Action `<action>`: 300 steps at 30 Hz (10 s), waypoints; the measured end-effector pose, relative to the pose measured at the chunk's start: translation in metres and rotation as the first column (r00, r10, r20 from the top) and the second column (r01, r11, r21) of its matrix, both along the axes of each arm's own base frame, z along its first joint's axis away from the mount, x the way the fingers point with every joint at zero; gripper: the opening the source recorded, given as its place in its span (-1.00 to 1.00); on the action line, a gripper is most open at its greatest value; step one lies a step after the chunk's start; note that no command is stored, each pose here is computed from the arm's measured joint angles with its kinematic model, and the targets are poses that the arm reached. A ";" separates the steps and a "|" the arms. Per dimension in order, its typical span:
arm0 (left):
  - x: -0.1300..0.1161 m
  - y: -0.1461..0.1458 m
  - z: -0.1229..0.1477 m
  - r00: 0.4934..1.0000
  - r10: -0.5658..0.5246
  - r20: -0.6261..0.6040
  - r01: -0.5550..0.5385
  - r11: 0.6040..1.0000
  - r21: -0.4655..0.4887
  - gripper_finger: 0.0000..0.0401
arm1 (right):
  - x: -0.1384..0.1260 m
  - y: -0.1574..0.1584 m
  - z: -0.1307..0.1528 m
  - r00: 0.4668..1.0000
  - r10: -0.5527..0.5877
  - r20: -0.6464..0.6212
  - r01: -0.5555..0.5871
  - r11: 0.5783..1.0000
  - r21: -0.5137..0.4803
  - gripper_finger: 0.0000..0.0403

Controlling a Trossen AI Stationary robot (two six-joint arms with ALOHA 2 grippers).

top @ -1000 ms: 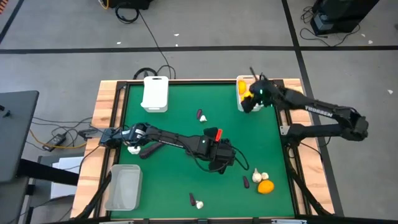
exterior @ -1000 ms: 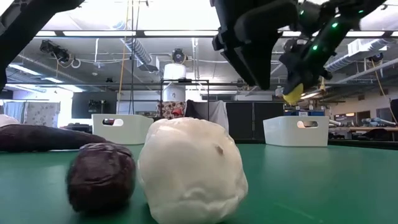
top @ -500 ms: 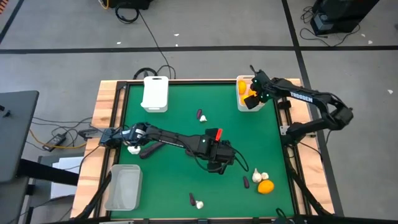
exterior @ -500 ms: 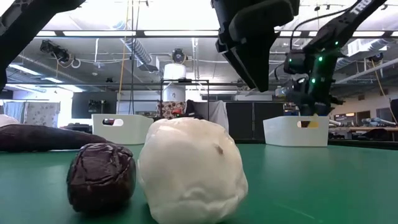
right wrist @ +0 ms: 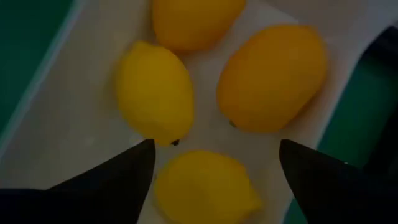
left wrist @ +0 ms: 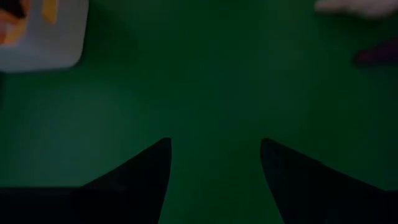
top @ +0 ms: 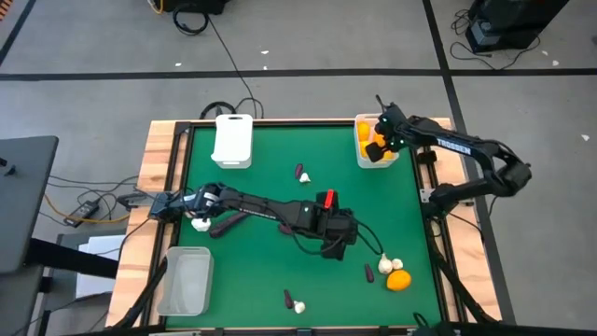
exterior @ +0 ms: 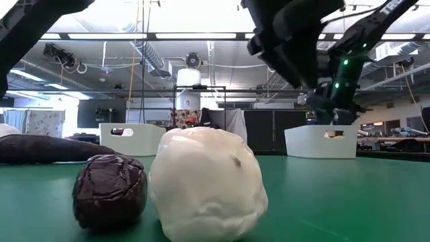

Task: Sort produce into baskets
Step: Put the lemon into the right white bin, then put the top eggplant into the left white bin

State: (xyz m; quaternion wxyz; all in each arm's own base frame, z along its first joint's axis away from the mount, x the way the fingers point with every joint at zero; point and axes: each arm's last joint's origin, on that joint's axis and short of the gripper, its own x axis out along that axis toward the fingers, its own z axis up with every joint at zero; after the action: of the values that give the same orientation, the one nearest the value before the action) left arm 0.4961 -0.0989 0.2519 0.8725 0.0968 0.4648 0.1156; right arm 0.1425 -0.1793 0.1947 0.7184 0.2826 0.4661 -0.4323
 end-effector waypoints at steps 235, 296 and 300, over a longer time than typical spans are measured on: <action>-0.072 0.250 -0.016 0.955 -0.172 0.239 0.240 0.927 -0.288 0.01 | -0.005 0.043 0.017 0.931 -0.073 0.357 0.215 0.902 -0.375 0.25; -0.259 0.140 0.003 0.870 -0.023 0.492 0.170 0.952 -0.256 0.01 | 0.045 0.185 0.072 0.004 0.848 0.530 -0.276 0.510 -0.814 0.51; -0.268 0.125 -0.007 0.868 -0.002 0.496 0.156 0.950 -0.269 0.01 | 0.059 0.186 0.057 0.044 0.853 0.520 -0.349 0.501 -0.792 0.50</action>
State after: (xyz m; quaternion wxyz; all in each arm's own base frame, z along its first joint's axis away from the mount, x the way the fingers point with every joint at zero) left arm 0.2282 0.0263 0.2454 0.9699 -0.0502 0.2365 0.0281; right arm 0.2015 0.0070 0.2519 0.9960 0.0485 -0.0426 0.0615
